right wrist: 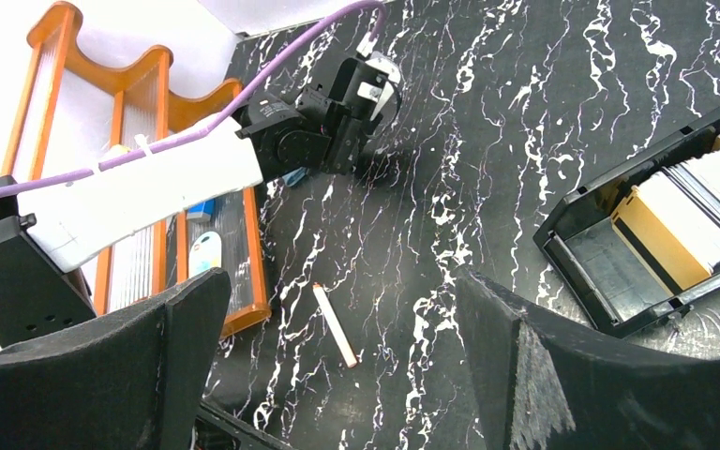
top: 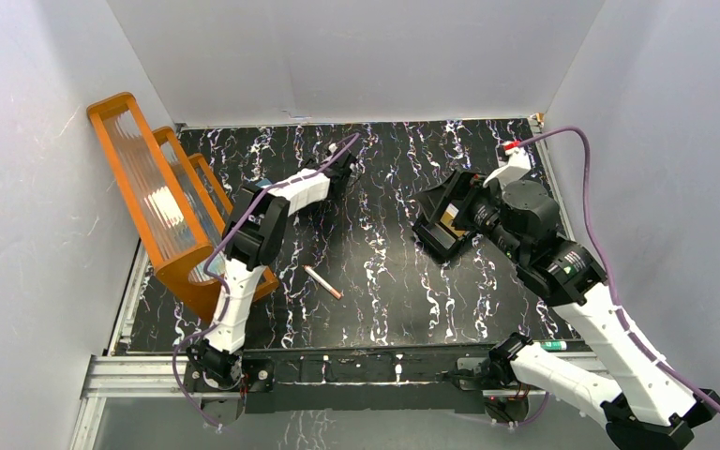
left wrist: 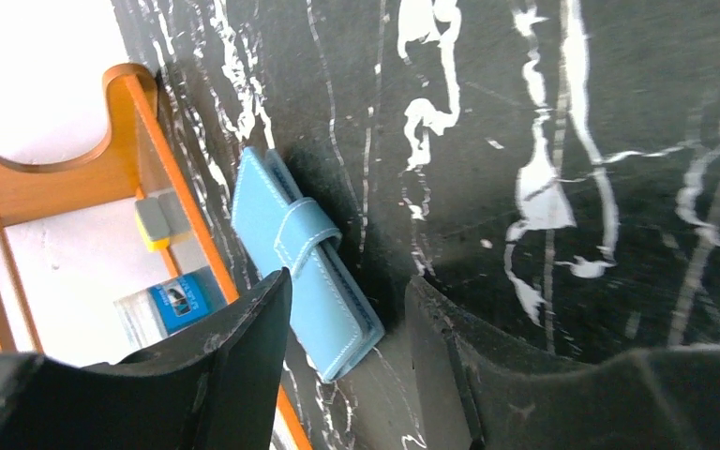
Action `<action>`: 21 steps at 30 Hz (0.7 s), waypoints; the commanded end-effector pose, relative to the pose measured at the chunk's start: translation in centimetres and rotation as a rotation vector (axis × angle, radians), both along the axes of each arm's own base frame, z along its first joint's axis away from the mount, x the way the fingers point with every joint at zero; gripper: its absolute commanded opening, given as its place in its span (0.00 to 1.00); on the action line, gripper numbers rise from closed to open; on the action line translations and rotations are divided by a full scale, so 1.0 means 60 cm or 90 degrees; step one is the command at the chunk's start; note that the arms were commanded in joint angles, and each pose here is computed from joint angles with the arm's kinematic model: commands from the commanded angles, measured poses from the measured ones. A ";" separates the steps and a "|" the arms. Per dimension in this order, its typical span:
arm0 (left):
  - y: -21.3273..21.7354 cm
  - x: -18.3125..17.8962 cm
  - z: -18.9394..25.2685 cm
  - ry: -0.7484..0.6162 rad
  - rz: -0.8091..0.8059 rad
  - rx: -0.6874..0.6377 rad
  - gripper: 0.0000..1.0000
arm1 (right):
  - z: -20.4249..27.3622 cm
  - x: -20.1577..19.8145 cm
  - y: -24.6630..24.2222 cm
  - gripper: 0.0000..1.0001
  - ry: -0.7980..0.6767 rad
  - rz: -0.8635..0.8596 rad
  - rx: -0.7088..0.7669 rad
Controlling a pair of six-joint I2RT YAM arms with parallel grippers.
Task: Put the credit cards into the card holder
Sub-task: Pick up the card holder from the center of the board.
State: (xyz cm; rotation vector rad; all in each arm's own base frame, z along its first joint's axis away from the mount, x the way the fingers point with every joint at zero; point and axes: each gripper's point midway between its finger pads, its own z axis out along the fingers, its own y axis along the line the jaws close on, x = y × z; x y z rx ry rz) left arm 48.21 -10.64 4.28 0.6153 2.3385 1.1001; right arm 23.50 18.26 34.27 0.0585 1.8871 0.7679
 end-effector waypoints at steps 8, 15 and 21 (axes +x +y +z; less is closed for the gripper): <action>0.064 -0.023 -0.012 0.008 0.036 0.074 0.40 | 0.025 0.004 -0.013 0.98 -0.038 -0.020 0.002; 0.017 -0.028 0.020 -0.031 0.008 0.026 0.00 | 0.015 0.007 -0.010 0.99 -0.028 -0.020 -0.001; -0.099 -0.056 0.094 -0.088 -0.070 -0.056 0.00 | -0.014 0.011 -0.009 0.98 -0.002 -0.032 -0.002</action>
